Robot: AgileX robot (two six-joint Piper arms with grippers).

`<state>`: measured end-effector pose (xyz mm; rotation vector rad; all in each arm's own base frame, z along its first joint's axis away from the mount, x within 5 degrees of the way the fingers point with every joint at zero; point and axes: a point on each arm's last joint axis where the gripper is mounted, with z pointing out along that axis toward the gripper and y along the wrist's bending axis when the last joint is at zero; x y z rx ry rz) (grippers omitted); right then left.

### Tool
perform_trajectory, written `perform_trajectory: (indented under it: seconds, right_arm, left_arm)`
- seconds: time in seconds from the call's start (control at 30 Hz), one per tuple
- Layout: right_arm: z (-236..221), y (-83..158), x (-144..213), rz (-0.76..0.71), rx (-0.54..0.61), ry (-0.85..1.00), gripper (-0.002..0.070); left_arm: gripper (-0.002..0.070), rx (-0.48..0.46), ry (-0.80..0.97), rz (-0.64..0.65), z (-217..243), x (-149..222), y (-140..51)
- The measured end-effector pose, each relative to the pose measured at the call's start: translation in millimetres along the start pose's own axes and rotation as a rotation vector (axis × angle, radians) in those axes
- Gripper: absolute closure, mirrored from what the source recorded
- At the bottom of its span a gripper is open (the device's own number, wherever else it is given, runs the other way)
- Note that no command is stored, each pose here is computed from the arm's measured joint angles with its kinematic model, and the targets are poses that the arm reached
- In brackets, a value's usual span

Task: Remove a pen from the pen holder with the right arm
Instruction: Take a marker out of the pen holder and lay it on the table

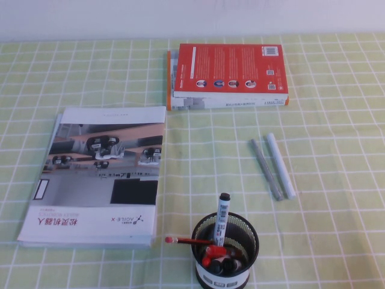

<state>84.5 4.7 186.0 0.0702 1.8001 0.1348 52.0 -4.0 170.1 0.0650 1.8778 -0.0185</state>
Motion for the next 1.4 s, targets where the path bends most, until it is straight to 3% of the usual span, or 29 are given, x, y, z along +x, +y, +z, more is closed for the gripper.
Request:
perform_trajectory:
  seconds: [0.23, 0.77, 1.4]
  right_arm:
    - [-18, -1, 1, 0.005, 0.007, -0.076, 0.0688]
    - [-28, -2, 22, -0.056, 0.011, 0.079, 0.0688]
    - [-28, 1, 23, 0.030, -0.022, 0.089, 0.0688]
  left_arm:
    - [0.0680, 0.000, 0.000, 0.000, 0, 0, 0.0]
    - [0.0680, 0.000, 0.000, 0.000, 0, 0, 0.0]
    - [0.0680, 0.000, 0.000, 0.000, 0, 0, 0.0]
